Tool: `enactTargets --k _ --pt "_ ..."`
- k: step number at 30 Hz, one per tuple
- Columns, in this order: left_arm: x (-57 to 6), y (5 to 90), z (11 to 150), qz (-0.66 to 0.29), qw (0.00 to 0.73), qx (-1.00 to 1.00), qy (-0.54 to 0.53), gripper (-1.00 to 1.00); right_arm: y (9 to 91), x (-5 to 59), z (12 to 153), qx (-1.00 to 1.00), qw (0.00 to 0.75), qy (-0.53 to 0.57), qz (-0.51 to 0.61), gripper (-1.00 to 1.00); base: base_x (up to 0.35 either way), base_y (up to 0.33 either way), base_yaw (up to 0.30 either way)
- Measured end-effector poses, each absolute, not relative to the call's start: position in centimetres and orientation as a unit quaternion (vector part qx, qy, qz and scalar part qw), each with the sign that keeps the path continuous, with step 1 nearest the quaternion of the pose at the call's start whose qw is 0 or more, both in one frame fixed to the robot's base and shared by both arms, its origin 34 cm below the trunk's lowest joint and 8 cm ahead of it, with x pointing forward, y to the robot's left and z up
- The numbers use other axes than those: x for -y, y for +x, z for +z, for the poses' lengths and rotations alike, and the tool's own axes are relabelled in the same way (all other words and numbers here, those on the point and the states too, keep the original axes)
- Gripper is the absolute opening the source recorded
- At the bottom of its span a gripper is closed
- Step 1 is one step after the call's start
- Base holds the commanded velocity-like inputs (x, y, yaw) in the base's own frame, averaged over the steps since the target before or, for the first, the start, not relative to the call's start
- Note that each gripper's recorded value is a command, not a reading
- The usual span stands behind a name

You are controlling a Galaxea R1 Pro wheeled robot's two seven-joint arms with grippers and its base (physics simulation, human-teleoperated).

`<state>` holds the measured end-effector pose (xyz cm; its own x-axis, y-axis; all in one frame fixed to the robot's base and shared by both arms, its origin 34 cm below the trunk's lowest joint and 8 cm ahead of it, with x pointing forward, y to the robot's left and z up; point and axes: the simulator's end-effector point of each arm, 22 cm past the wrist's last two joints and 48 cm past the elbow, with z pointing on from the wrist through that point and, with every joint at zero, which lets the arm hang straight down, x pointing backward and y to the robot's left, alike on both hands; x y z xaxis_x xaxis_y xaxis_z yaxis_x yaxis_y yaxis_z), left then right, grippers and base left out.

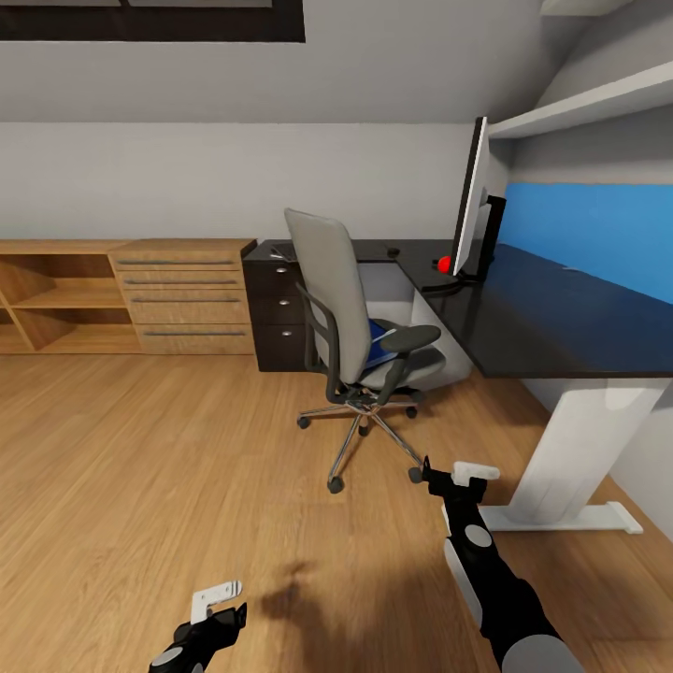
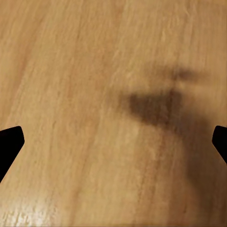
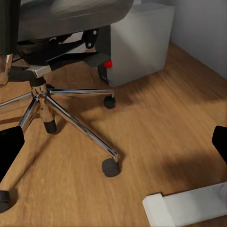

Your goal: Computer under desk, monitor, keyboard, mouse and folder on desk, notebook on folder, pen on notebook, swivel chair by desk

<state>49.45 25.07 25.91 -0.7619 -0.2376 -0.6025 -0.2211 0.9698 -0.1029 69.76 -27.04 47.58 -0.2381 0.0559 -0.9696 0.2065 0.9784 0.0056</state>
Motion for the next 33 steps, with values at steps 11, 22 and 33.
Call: enactTargets --k 11,22,33 --pt "-25.2 49.6 26.1 -0.012 0.325 -0.938 -0.122 1.0 69.8 27.3 48.5 -0.773 0.623 0.097 -0.07 1.0 0.0 0.0 0.0" --pt "-25.2 50.0 26.8 -0.013 0.333 -0.935 -0.122 1.0 69.8 27.5 49.7 -0.764 0.633 0.103 -0.072 1.0 0.0 0.0 0.0" --pt "-25.2 50.4 27.5 -0.015 0.341 -0.932 -0.122 1.0 69.8 27.6 51.0 -0.754 0.645 0.104 -0.071 1.0 0.0 0.0 -0.008"
